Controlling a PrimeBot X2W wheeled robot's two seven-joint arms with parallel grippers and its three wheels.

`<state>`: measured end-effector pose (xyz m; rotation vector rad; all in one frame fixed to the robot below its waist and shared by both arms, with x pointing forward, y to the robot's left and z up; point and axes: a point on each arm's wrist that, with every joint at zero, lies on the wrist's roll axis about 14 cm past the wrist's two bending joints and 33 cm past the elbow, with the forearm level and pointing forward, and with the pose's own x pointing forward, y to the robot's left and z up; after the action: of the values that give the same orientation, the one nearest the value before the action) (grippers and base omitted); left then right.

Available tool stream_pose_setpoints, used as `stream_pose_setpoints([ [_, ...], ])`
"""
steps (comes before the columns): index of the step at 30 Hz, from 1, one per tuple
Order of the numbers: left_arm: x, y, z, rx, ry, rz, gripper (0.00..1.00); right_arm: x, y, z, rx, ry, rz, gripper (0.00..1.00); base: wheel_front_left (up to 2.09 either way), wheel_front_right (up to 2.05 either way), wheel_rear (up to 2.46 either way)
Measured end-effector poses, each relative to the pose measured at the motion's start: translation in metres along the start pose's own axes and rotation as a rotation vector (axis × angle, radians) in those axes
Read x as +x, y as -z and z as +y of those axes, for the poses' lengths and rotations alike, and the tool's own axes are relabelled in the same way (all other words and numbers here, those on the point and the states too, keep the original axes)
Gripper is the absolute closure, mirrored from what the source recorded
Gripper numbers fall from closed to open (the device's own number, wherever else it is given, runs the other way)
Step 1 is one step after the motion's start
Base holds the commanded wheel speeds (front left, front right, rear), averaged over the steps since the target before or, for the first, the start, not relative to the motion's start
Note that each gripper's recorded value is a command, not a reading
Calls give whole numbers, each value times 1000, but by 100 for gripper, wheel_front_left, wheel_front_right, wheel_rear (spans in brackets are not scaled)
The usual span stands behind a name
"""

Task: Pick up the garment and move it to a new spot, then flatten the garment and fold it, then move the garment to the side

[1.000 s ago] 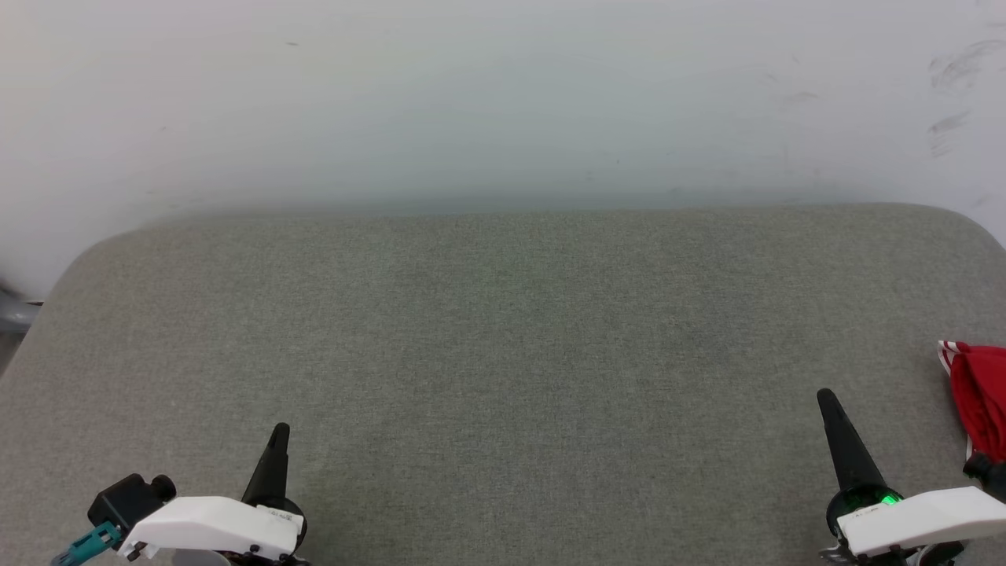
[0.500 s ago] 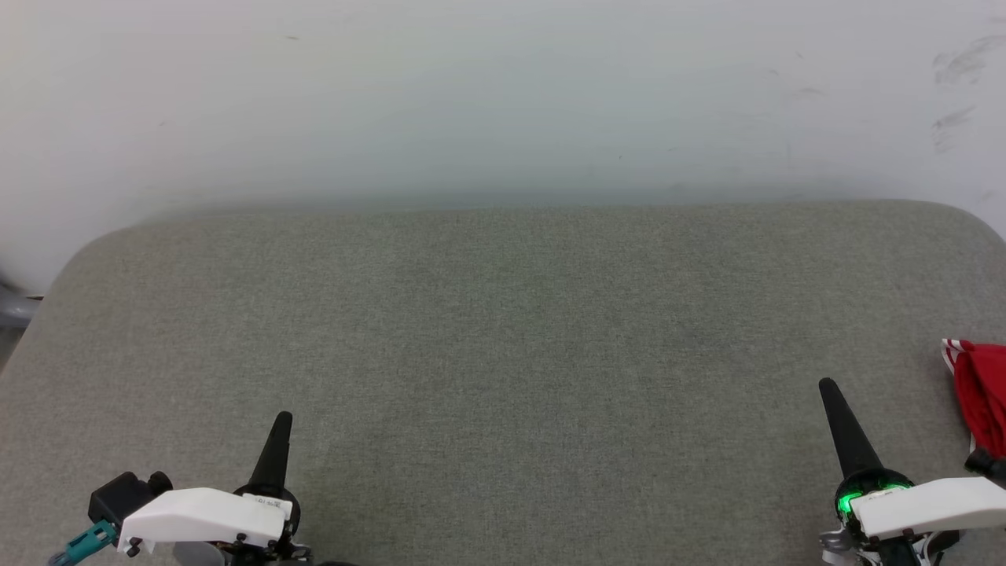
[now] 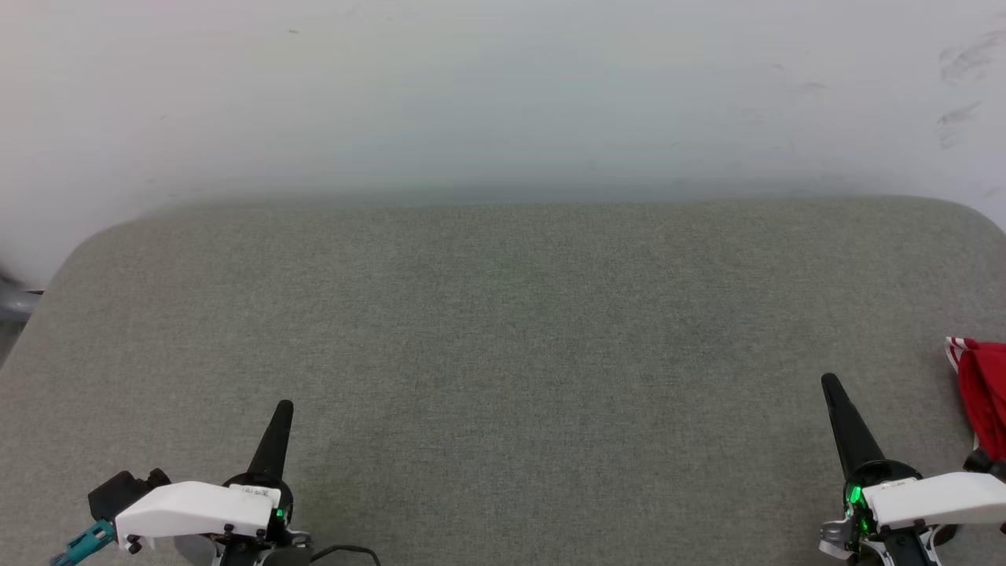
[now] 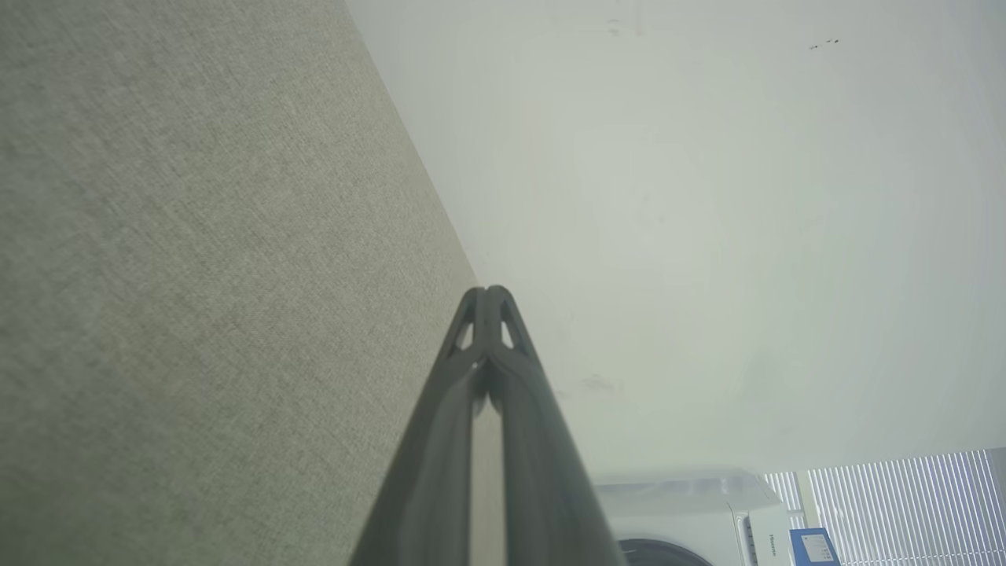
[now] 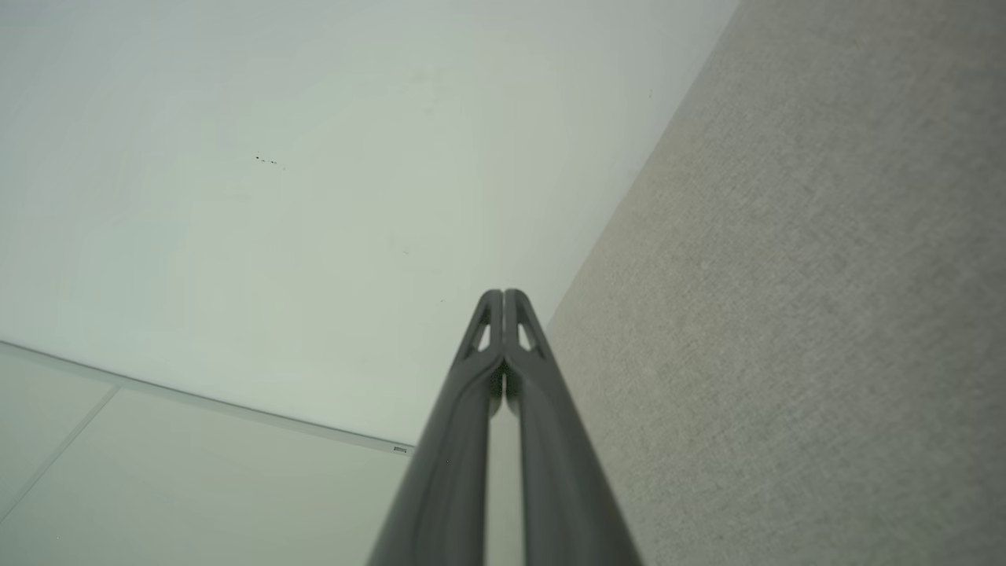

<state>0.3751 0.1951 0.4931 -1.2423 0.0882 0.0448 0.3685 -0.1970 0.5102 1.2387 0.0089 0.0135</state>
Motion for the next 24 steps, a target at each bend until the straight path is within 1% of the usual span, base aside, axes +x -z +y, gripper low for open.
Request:
stream_pose_setpoints([
  [24,7,-6,-6,-197,42,-16,100,11,-1,-4,197,9,-10,100,0,0,0],
])
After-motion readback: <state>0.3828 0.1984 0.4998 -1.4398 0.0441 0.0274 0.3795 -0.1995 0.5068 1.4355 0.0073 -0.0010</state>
